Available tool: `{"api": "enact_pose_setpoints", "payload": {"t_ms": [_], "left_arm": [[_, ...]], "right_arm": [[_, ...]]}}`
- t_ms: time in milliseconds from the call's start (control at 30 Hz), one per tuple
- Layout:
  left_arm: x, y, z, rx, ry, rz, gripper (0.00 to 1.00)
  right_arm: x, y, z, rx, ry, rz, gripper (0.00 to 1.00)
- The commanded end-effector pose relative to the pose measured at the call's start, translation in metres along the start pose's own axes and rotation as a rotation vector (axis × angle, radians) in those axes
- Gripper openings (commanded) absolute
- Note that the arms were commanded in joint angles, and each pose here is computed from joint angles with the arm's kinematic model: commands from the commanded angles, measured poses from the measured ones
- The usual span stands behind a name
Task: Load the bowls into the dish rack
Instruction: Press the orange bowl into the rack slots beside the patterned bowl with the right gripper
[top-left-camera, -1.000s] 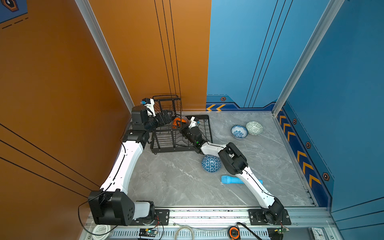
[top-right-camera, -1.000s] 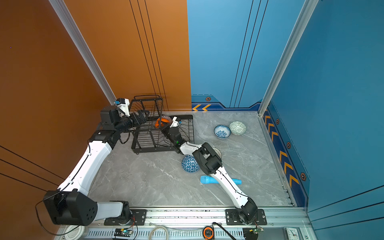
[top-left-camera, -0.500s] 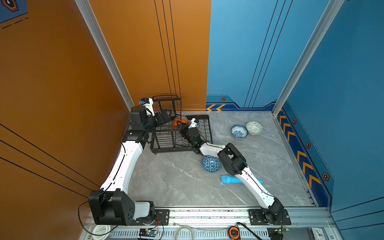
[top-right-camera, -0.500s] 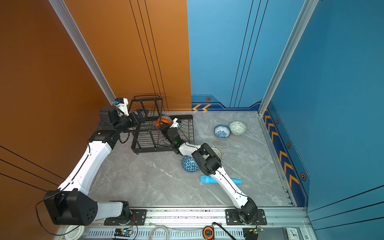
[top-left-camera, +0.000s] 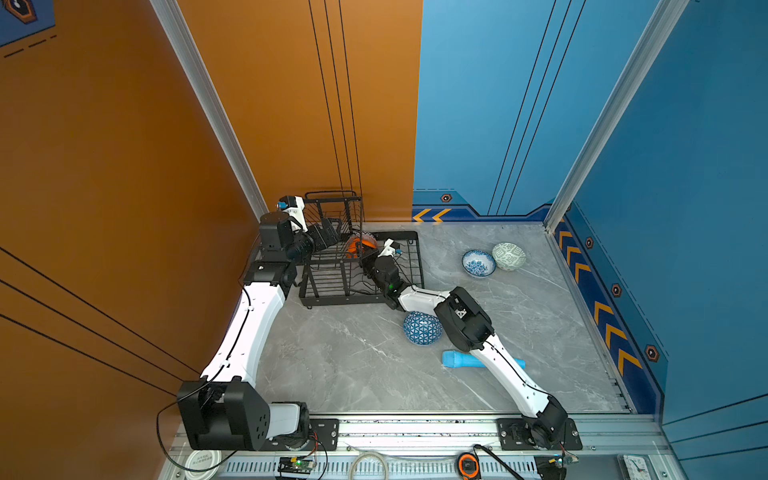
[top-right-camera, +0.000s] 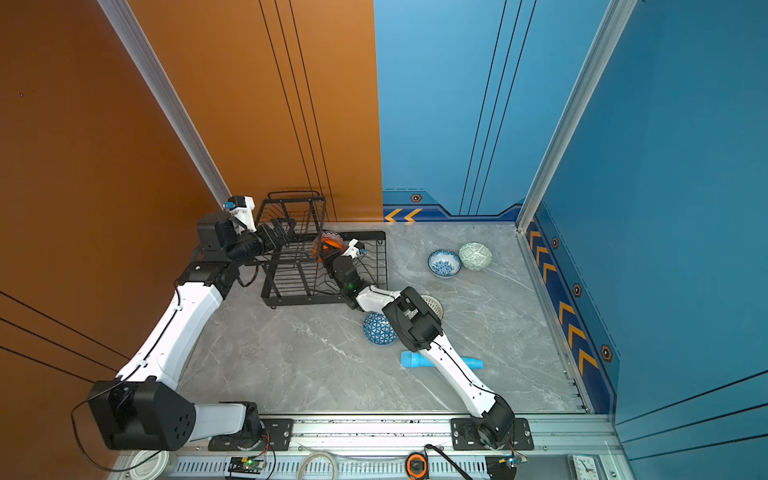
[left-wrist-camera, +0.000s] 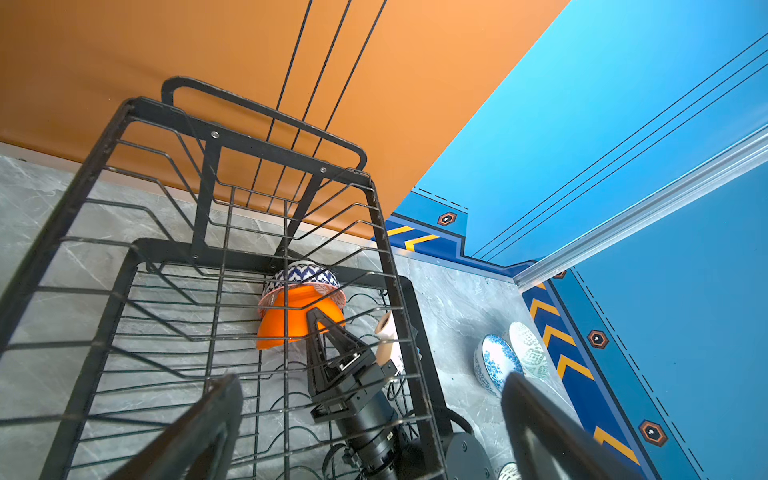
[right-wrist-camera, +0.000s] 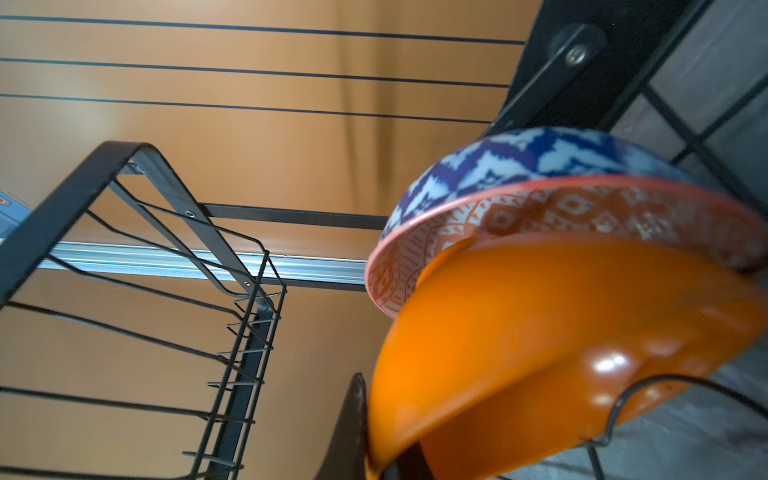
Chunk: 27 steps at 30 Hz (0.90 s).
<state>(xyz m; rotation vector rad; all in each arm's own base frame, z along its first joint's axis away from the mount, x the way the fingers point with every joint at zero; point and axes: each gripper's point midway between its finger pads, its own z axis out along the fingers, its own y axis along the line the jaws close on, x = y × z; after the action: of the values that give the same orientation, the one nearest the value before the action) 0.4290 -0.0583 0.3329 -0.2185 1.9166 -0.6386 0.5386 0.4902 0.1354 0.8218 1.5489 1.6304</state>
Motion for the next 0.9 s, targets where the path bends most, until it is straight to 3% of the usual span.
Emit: {"api": "enact_pose_setpoints", "payload": {"t_ms": [0, 467, 867], "left_arm": [[0.003, 0.001, -0.002, 0.011, 0.005, -0.01, 0.98], [0.005, 0.002, -0.002, 0.011, 0.009, -0.011, 0.98], [0.004, 0.003, -0.002, 0.008, 0.006, -0.009, 0.98]], "right_arm": [[0.025, -0.019, -0.014, 0.098, 0.014, -0.001, 0.03], [0.022, -0.02, -0.015, 0.107, -0.014, 0.039, 0.2], [0.022, -0.008, -0.014, 0.092, -0.009, 0.034, 0.26]]}}
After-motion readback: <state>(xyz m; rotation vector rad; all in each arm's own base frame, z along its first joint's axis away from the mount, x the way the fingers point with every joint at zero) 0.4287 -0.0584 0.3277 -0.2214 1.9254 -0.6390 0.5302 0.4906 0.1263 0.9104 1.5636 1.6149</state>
